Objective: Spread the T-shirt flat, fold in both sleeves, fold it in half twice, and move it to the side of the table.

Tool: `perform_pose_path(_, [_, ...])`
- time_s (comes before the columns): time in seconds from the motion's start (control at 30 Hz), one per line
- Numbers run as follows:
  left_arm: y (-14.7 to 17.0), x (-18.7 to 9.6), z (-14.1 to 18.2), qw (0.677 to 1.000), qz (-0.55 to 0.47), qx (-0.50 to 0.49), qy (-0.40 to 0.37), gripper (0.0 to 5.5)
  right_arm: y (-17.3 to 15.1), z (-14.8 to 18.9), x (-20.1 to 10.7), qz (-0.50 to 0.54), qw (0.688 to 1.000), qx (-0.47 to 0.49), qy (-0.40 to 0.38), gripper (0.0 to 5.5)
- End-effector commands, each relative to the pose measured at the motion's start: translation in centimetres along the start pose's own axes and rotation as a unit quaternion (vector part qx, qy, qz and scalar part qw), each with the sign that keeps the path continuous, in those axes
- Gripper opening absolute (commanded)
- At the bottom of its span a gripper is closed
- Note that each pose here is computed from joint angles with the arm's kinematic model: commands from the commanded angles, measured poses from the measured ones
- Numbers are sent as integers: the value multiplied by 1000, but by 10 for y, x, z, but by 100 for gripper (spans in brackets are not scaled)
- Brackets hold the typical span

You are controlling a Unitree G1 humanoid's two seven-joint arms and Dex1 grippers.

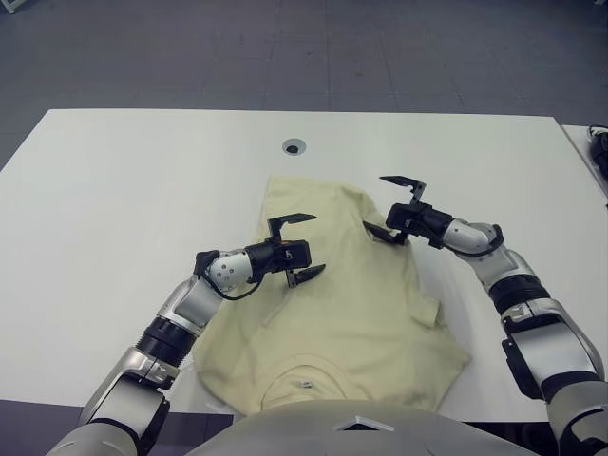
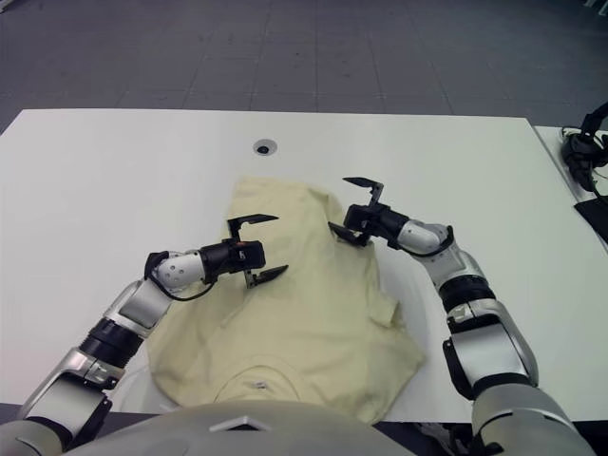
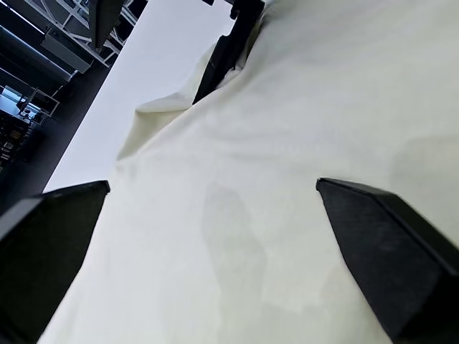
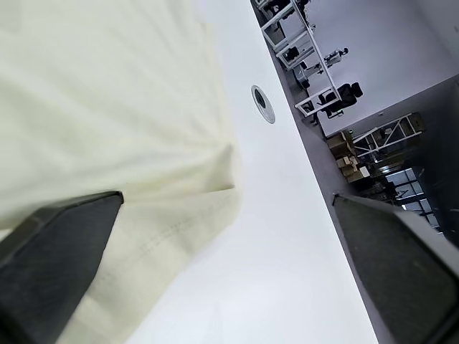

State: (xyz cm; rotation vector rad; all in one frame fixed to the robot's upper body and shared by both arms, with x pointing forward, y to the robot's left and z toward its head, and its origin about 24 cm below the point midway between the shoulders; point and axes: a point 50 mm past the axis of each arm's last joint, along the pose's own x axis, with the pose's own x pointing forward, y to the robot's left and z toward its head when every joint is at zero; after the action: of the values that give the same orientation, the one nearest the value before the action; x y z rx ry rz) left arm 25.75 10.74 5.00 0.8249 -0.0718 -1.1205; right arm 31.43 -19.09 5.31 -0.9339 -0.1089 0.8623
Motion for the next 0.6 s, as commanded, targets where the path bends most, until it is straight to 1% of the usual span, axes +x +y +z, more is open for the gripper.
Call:
perform_pose_path(0.03, [-6, -3, -9, 999, -17, 0, 27, 537, 1, -3, -8, 0, 999, 45, 0, 540])
perform_pose_path(0.2, [-7, -4, -8, 1000, -17, 0, 26, 537, -26, 5, -24, -49, 995, 85, -32, 540])
perform_pose_path(0.33, [-7, -4, -8, 1000, -16, -1, 27, 537, -39, 4, -36, -69, 994, 84, -24, 540])
perform_pose_path(0.6, [-7, -4, -8, 999, -17, -2, 27, 537, -31, -8, -54, -5, 999, 38, 31, 540])
